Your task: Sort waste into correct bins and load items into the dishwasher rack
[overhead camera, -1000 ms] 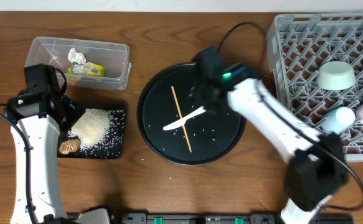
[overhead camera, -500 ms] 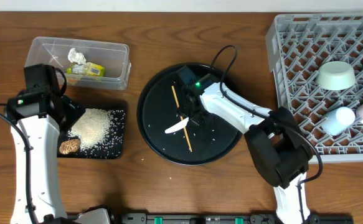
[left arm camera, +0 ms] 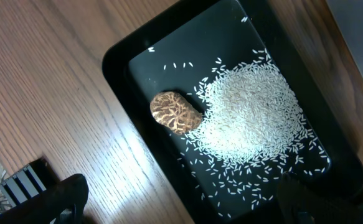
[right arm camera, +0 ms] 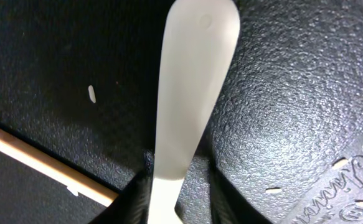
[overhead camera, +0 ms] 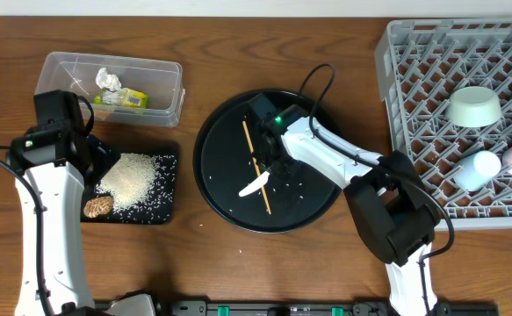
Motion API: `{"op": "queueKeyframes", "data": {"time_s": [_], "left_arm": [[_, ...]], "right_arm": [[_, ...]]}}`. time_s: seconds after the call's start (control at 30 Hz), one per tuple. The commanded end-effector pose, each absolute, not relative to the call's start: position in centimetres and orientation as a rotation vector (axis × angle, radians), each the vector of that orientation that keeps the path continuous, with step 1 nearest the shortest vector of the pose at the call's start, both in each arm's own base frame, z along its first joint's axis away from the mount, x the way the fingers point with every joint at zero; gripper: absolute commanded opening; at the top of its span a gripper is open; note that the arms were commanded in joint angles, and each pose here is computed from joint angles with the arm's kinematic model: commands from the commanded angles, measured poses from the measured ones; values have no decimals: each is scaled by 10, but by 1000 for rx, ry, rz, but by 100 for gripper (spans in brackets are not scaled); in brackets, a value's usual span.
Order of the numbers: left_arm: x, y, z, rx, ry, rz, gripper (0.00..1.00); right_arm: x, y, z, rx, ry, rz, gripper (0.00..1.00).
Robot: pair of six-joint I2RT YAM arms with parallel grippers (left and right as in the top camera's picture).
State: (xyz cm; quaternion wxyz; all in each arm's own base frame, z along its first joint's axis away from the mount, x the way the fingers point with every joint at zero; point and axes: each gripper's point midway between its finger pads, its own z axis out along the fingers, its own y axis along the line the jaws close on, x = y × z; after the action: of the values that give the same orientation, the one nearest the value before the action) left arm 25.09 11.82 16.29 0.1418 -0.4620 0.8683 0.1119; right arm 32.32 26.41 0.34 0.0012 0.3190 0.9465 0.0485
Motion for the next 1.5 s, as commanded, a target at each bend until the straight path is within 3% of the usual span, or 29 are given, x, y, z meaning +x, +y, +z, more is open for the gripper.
{"op": "queueKeyframes", "data": {"time_s": [0.0, 0.27, 0.4, 0.67, 0.87, 1.2, 1.33, 1.47], "left_arm": [[250, 122, 166, -1357, 2481, 346, 98], [250, 122, 166, -1357, 2481, 346, 98], [250, 122, 166, -1357, 2481, 346, 98], [250, 123, 166, -1357, 2481, 347, 98], [250, 122, 166, -1357, 2481, 346, 98], [250, 123, 166, -1357, 2481, 347, 98], [250, 122, 166, -1357, 2481, 346, 98], [250, 122, 166, -1357, 2481, 346, 98]], "right_arm": [[320, 265, -2, 1010, 2983, 140, 23], [319, 267, -2, 1005, 3003, 161, 15], [321, 265, 0, 997, 3017, 184, 2], [336, 254, 22, 867, 3016, 259, 2], [353, 240, 73, 710, 2945, 376, 2], [391, 130, 192, 447, 2664, 432, 1], [398, 65, 218, 334, 2579, 296, 1], [390, 14, 215, 344, 2610, 205, 1]]}}
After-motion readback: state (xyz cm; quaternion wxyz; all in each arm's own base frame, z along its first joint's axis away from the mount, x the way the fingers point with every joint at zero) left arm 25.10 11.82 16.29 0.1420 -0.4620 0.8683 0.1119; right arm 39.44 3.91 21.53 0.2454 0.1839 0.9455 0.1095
